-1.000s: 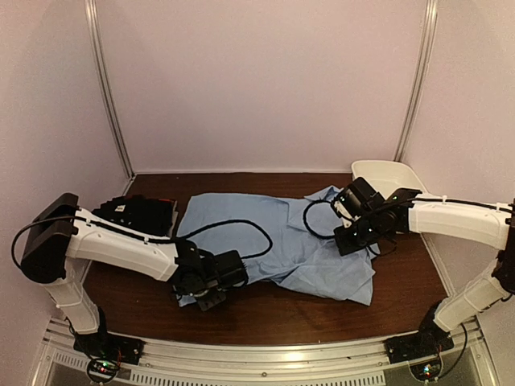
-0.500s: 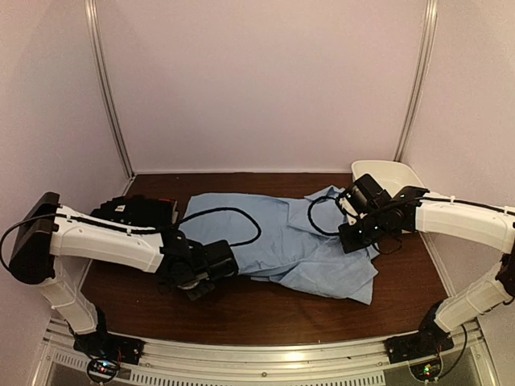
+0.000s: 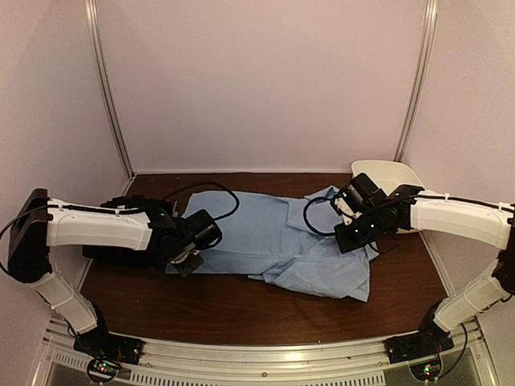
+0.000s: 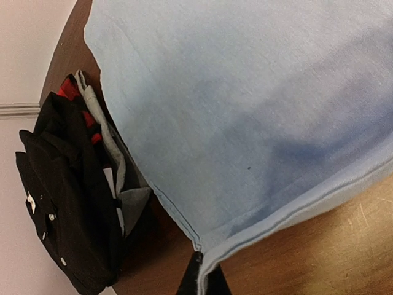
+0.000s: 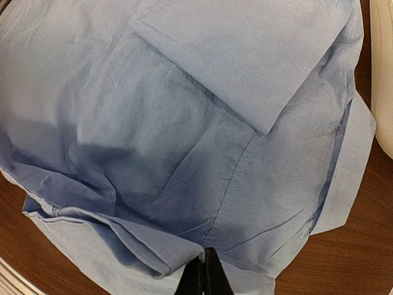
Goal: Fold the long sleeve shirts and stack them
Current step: Fold the flattened shirt at the center of the board.
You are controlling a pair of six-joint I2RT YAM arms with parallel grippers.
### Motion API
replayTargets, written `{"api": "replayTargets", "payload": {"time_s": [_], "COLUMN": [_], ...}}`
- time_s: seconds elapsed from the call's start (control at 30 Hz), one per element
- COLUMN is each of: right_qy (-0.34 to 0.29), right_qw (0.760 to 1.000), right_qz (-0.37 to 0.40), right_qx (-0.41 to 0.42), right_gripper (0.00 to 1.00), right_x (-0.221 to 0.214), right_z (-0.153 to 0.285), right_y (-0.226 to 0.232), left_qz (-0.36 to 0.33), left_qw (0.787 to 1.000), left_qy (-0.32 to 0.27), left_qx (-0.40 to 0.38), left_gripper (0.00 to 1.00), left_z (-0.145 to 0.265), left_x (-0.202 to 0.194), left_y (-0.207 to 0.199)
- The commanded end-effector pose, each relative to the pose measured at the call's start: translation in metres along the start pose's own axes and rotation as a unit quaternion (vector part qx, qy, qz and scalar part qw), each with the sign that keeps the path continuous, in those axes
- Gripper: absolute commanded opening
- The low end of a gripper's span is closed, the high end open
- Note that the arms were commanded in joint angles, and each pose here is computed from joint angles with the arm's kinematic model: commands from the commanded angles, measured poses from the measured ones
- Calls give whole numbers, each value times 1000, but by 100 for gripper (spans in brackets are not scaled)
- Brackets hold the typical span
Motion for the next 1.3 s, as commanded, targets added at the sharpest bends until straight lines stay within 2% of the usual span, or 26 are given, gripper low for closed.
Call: {"api": "replayTargets", "payload": {"time_s": [0.0,0.17,0.57,0.67,0.73,0.83,1.0,1.13,1.27], "right_qy": [-16,-17,-14,-10,-9,-11,-17,-35,-50], "right_qw": [1000,1000,997,995,994,993,992,993,996], "right_qz": [3,12,35,34,28,19,-1,-30,-66], "right_qx": [1,-9,-70,-88,-102,-115,-126,-105,-45], "right_gripper": [0,0,0,4,11,25,55,63,72], "right_x": [13,16,33,37,39,38,30,21,-3], "right_z": [4,3,-25,-34,-38,-38,-24,0,21], "right_y": [2,0,-4,-6,-9,-13,-20,-23,-17], "left_qz": [7,17,24,32,37,45,53,70,100], "left_qw": [1000,1000,998,996,995,993,993,993,992], "left_qy": [-9,0,34,57,71,84,79,63,34], "left_qx": [7,15,57,63,64,66,71,74,77], "left_gripper": [0,0,0,1,2,9,35,55,64], "left_z": [-6,-17,-52,-66,-74,-83,-86,-82,-72], "left_x": [12,21,50,47,43,37,39,49,61], "left_y": [13,28,33,34,35,37,39,44,51]}}
Point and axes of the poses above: each gripper's point midway between its finger pads, its own z axis back along the fingers, its own y axis along the line the jaws close on, x = y × z, the point moved 5 cm from there along z, back along the fingers
